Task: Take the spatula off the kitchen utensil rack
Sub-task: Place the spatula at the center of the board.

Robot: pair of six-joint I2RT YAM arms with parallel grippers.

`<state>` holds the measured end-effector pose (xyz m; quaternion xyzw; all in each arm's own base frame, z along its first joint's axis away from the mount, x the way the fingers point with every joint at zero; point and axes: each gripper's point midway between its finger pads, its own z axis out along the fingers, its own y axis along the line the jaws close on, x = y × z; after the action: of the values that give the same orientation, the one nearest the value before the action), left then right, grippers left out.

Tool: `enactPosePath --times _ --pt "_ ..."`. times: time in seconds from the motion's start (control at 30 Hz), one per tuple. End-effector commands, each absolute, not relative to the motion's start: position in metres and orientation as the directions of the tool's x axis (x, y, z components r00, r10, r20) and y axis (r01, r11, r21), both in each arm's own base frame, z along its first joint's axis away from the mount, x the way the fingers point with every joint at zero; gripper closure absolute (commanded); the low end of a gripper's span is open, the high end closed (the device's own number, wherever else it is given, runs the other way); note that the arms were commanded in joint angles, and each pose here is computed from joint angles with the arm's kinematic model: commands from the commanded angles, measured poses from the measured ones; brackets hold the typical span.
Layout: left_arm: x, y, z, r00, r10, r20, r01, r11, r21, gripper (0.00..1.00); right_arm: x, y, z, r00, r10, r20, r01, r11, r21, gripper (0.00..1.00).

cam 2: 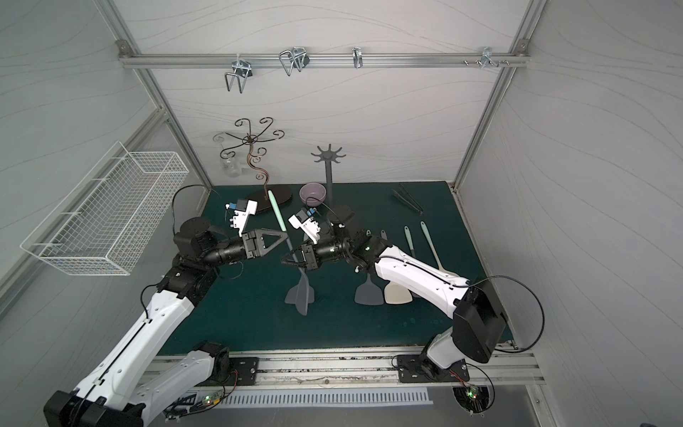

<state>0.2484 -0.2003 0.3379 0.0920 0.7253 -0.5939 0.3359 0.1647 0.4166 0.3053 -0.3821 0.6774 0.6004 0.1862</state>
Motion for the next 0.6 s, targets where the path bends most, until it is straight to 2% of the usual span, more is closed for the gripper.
enactPosePath --times 0.0,0.07,0.1,0.13,0.2,0.23,0.27,0.37,0.4,0.57 --pt "0.249 -0.202 0.353 -0.731 -0.271 -0.626 0.582 0.232 -0.78 0.7 0.161 0.414 0.316 -0.617 -0.283 -0.734 -0.752 -0.06 0.656 1.0" --pt "0.249 -0.203 0.351 -0.737 -0.266 -0.622 0.577 0.232 -0.783 0.63 0.161 0.414 0.315 -0.617 -0.284 -0.734 -0.753 -0.058 0.656 1.0" --pt "0.249 -0.203 0.35 -0.737 -0.265 -0.622 0.576 0.235 -0.783 0.65 0.161 0.414 0.315 -0.616 -0.284 -0.735 -0.754 -0.058 0.654 1.0" --pt "0.249 -0.203 0.348 -0.739 -0.263 -0.62 0.574 0.236 -0.784 0.72 0.161 0.414 0.316 -0.615 -0.283 -0.736 -0.755 -0.061 0.653 1.0" --pt "0.249 -0.203 0.348 -0.743 -0.26 -0.617 0.571 0.235 -0.786 0.96 0.162 0.415 0.316 -0.611 -0.285 -0.738 -0.757 -0.059 0.65 1.0" --pt "0.249 -0.203 0.347 -0.745 -0.257 -0.616 0.569 0.238 -0.787 1.0 0.163 0.414 0.316 -0.611 -0.286 -0.739 -0.76 -0.05 0.648 1.0" --pt "0.249 -0.203 0.346 -0.747 -0.251 -0.616 0.566 0.247 -0.787 1.0 0.165 0.414 0.315 -0.609 -0.287 -0.74 -0.765 -0.032 0.643 0.96" --pt "0.25 -0.197 0.338 -0.748 -0.22 -0.626 0.542 0.342 -0.768 1.0 0.174 0.405 0.313 -0.598 -0.291 -0.747 -0.788 0.043 0.614 0.57" --pt "0.252 -0.193 0.335 -0.745 -0.21 -0.634 0.531 0.39 -0.753 1.0 0.18 0.4 0.311 -0.597 -0.29 -0.748 -0.794 0.079 0.603 0.5" --pt "0.272 -0.153 0.29 -0.79 -0.107 -0.603 0.352 0.727 -0.59 1.0 0.218 0.345 0.3 -0.598 -0.255 -0.76 -0.788 0.36 0.499 0.41"
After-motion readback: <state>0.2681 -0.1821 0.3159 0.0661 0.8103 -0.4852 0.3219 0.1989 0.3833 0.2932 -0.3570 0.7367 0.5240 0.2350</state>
